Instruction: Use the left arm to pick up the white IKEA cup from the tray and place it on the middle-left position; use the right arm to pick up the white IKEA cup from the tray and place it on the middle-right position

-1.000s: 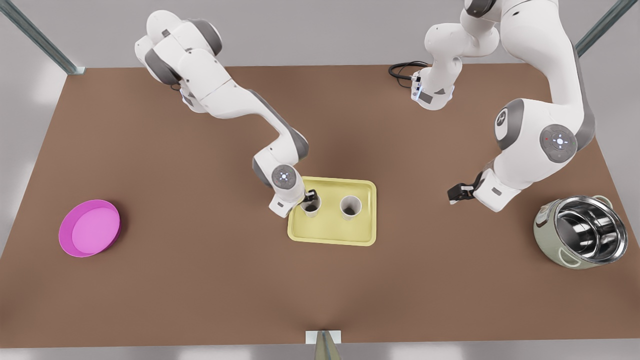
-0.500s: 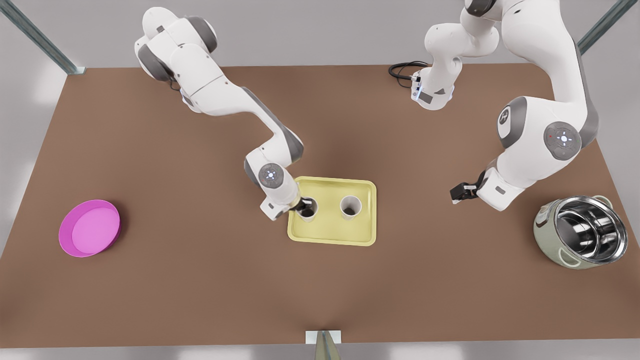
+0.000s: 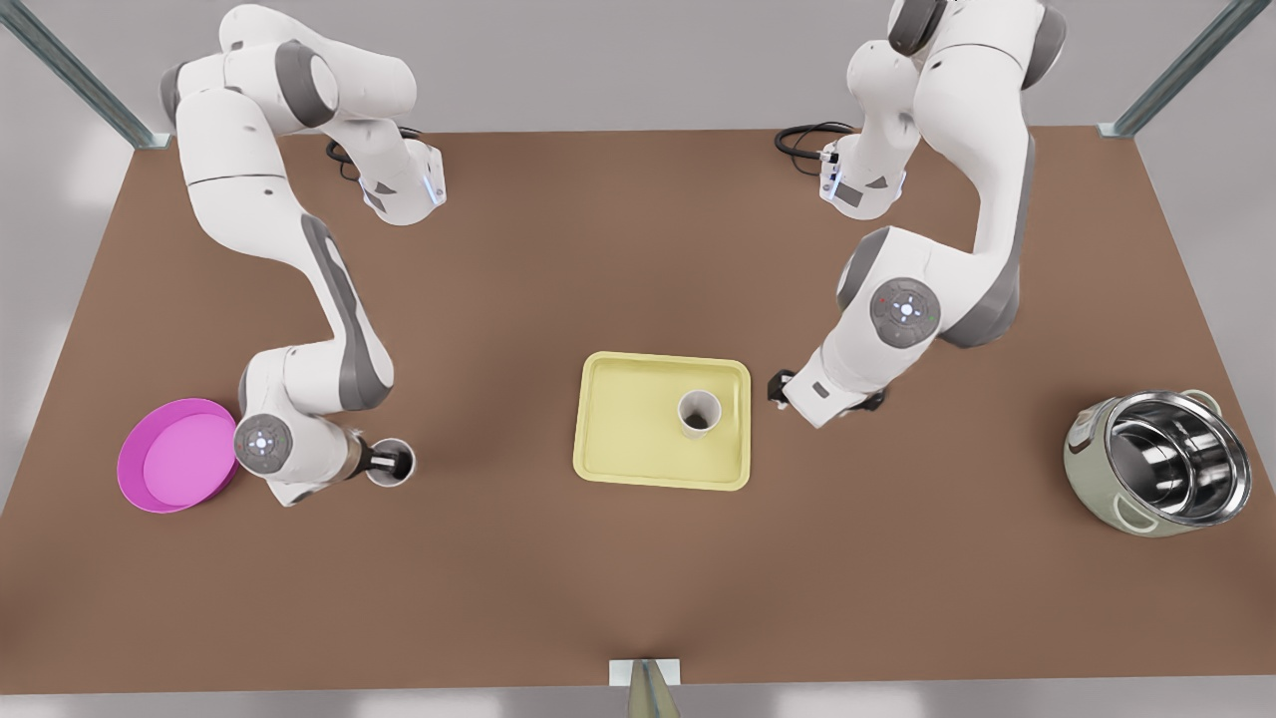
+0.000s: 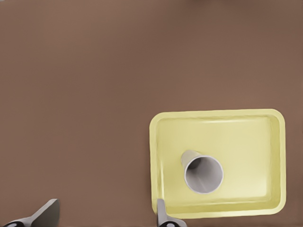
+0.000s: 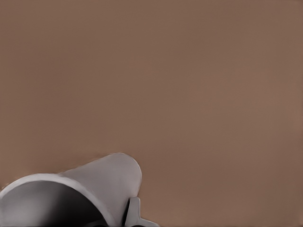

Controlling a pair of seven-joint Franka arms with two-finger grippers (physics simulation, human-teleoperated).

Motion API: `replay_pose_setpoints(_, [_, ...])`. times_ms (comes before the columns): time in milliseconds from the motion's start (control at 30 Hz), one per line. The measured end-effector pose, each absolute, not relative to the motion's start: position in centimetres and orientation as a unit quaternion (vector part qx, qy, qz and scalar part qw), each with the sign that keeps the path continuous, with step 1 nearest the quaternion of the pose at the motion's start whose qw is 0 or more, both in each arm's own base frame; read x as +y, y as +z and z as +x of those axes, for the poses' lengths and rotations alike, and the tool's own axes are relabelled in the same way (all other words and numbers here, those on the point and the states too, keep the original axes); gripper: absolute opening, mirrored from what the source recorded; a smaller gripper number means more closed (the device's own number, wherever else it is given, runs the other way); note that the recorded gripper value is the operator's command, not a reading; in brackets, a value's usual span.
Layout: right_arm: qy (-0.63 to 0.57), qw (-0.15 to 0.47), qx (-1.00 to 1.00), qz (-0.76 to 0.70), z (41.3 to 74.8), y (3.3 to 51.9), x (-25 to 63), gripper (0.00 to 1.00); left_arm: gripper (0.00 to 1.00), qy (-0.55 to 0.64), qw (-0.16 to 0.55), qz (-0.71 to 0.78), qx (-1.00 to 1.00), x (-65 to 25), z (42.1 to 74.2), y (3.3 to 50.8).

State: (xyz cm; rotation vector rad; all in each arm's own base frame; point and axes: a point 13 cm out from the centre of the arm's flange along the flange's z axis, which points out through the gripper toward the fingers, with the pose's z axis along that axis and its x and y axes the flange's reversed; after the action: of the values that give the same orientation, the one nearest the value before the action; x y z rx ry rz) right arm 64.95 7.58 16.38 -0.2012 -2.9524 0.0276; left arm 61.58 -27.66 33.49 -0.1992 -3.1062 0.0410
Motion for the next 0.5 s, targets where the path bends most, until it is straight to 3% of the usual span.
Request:
replay_pose_setpoints(167, [0.011, 0.113, -0.993, -0.017, 65.4, 11.6, 5.2, 0.00, 1.00, 0.003, 0.025, -0.082, -0.996, -33.5, 60.0, 27.8])
replay_pose_setpoints(200, [0.012, 0.113, -0.993, -0.006, 65.4, 11.3, 5.0, 0.46, 1.00, 0.004, 0.023, -0.080, -0.997, -34.1, 59.9, 27.4])
replay_pose_setpoints(233, [0.014, 0.113, -0.993, 0.004, 65.5, 11.2, 4.8, 0.80, 1.00, 0.004, 0.022, -0.079, -0.997, -34.7, 59.6, 27.0])
replay_pose_setpoints(300, [0.020, 0.112, -0.993, 0.022, 65.6, 11.2, 4.4, 1.00, 1.00, 0.002, 0.026, -0.083, -0.996, -36.7, 58.5, 25.6])
replay_pose_setpoints(500, [0.031, 0.107, -0.992, 0.052, 65.9, 11.7, 3.2, 1.00, 1.00, -0.009, 0.045, -0.061, -0.997, -37.2, 57.0, 19.9])
